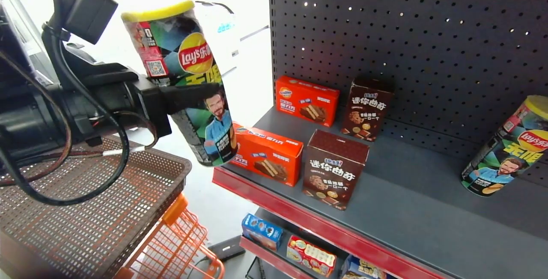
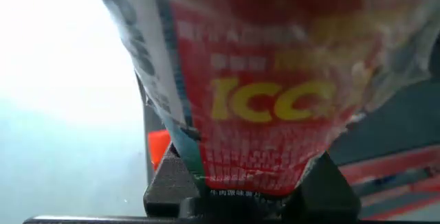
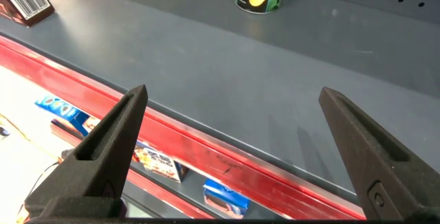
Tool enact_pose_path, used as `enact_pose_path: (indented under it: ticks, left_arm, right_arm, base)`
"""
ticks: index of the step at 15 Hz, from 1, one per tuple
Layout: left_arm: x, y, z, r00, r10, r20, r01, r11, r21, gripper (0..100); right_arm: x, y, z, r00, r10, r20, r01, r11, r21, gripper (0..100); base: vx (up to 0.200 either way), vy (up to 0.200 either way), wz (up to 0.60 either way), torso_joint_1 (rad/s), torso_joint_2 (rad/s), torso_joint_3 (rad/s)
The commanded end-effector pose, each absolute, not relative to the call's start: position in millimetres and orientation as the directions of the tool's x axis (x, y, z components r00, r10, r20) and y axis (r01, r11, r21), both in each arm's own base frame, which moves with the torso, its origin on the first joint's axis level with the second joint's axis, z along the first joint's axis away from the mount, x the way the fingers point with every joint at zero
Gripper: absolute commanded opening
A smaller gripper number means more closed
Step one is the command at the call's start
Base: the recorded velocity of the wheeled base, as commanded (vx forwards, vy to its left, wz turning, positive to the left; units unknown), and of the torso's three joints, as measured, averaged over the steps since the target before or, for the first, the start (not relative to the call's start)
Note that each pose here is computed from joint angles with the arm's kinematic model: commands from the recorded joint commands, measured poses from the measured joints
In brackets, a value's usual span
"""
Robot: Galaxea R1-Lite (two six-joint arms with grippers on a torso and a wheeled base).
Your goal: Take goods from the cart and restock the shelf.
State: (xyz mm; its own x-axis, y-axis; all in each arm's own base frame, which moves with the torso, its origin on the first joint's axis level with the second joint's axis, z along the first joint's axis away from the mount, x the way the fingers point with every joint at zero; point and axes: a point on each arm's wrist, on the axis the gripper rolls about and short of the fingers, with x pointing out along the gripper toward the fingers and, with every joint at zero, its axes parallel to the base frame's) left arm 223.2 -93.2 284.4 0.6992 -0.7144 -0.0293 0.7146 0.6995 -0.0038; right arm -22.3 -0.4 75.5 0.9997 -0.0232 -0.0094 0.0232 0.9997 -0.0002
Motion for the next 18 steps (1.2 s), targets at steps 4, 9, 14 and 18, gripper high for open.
enact_pose_path:
  ticks: [4, 9, 14, 18]
  left_arm:
    - [205, -96, 299, 0.608, -0.794, 0.015, 0.794, 0.608, 0.022, 0]
    - [196, -124, 298, 0.475, -0.880, 0.018, 0.879, 0.476, 0.024, 0]
    - [182, -139, 298, 0.387, -0.922, 0.017, 0.922, 0.387, 0.020, 0]
    - [153, -136, 292, 0.324, -0.946, 0.014, 0.946, 0.323, -0.029, 0]
  right_arm:
    - [-22, 0, 76, 1.000, -0.023, -0.009, 0.023, 1.000, 0.000, 100]
    - [-22, 0, 76, 1.000, -0.023, -0.009, 0.023, 1.000, 0.000, 100]
    - [-22, 0, 75, 1.000, -0.021, -0.011, 0.021, 1.000, -0.002, 100]
    - [-22, 0, 75, 1.000, -0.020, -0.011, 0.020, 1.000, -0.003, 100]
  base:
    - [0.000, 0.000, 0.00, 0.000, 0.00, 0.000]
    - [0.000, 0.000, 0.00, 0.000, 0.00, 0.000]
    - [0.000, 0.000, 0.00, 0.000, 0.00, 0.000]
    - [0.000, 0.000, 0.00, 0.000, 0.00, 0.000]
